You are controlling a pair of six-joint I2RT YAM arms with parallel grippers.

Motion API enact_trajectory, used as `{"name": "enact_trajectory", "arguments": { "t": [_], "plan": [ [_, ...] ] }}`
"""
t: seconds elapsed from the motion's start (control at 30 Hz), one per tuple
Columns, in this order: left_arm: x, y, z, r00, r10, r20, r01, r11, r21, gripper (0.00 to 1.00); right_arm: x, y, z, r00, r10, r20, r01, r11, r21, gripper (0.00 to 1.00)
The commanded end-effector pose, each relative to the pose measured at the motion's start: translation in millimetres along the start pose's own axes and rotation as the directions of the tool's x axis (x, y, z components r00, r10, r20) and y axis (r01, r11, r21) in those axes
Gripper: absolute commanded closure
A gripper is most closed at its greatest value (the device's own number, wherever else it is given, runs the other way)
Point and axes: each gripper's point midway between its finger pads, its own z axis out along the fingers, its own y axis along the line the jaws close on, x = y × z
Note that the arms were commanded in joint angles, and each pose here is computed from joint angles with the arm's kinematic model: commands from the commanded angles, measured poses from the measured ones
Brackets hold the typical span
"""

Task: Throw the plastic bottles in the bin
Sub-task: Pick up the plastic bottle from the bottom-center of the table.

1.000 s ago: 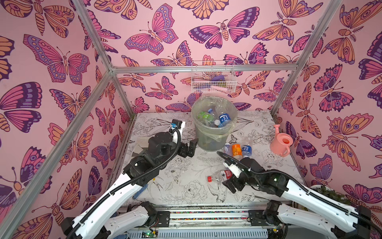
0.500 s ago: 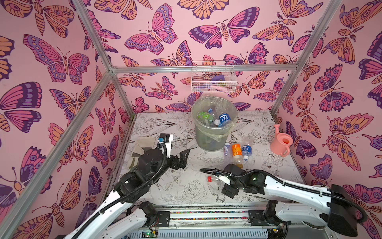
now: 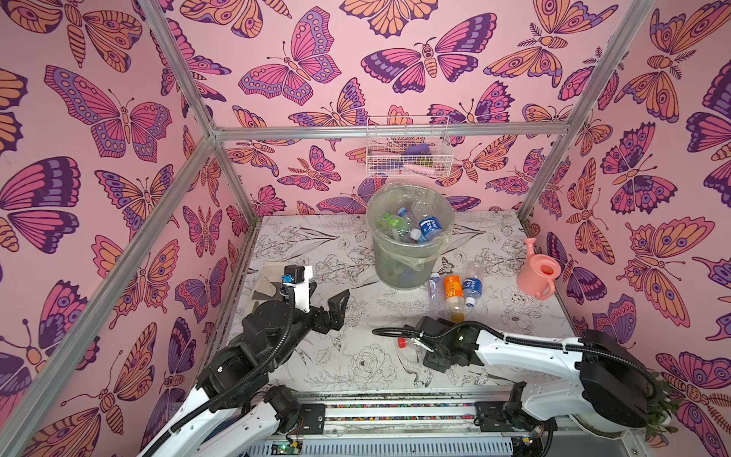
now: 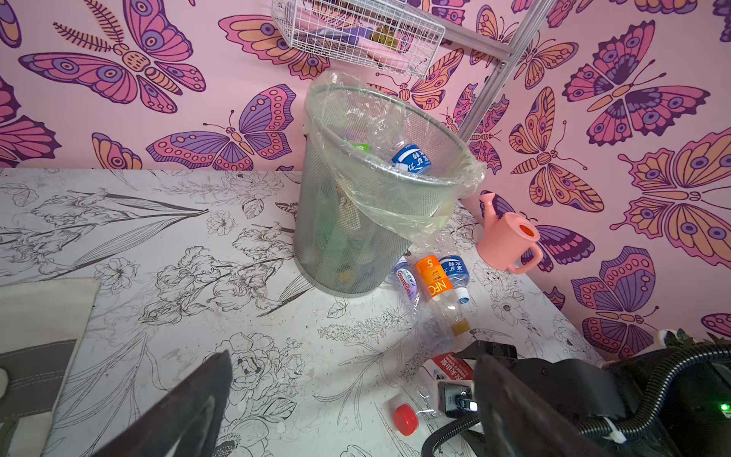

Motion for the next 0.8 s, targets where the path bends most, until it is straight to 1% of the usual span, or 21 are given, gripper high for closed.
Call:
{"name": "enact_trajectory", "arguments": {
  "t": [0.0, 0.1, 0.2, 0.33, 0.47, 0.63, 0.7, 0.77],
  "plan": [
    [6, 5, 0, 1.000, 0.001, -0.014, -0.002, 1.000, -0.020, 0.03, -12, -8, 0, 1.000, -0.024, 0.016, 0.023, 0.999, 0.046, 0.11],
    [4, 6, -4, 1.000, 0.009, -0.008, -0.009, 1.000, -0.023, 0.04, -15, -3, 7, 1.000, -0.028, 0.008, 0.028, 0.999, 0.028, 0.21],
    [4, 12, -6, 1.000, 0.012, 0.005, -0.012, 0.999, -0.052, 0.04, -16, 0, 13, 0.999, -0.039, -0.015, 0.039, 0.999, 0.019, 0.31],
    [-1, 6, -2, 0.999, 0.036, -0.008, -0.036, 0.999, -0.040, 0.04, -21, 2, 15, 1.000, -0.021, 0.002, 0.021, 1.000, 0.013, 0.50],
    [-5, 0, -2, 1.000, 0.023, -0.010, -0.023, 1.000, -0.015, 0.05, -27, 0, 11, 1.000, 0.002, 0.017, -0.002, 1.000, 0.010, 0.66],
    [0, 1, 1, 1.000, 0.014, -0.025, -0.014, 1.000, -0.015, 0.06, -31, -6, -7, 0.997, 0.054, 0.046, -0.054, 0.999, 0.000, 0.90],
    [-1, 1, 1, 1.000, 0.015, -0.023, -0.015, 1.000, -0.019, 0.05, -33, -9, -17, 0.994, 0.078, 0.074, -0.078, 0.997, -0.005, 0.94],
    [-3, 1, 2, 1.000, 0.017, -0.023, -0.018, 1.000, -0.022, 0.06, -35, -13, -27, 0.990, 0.097, 0.105, -0.096, 0.995, -0.011, 0.95]
  ]
}}
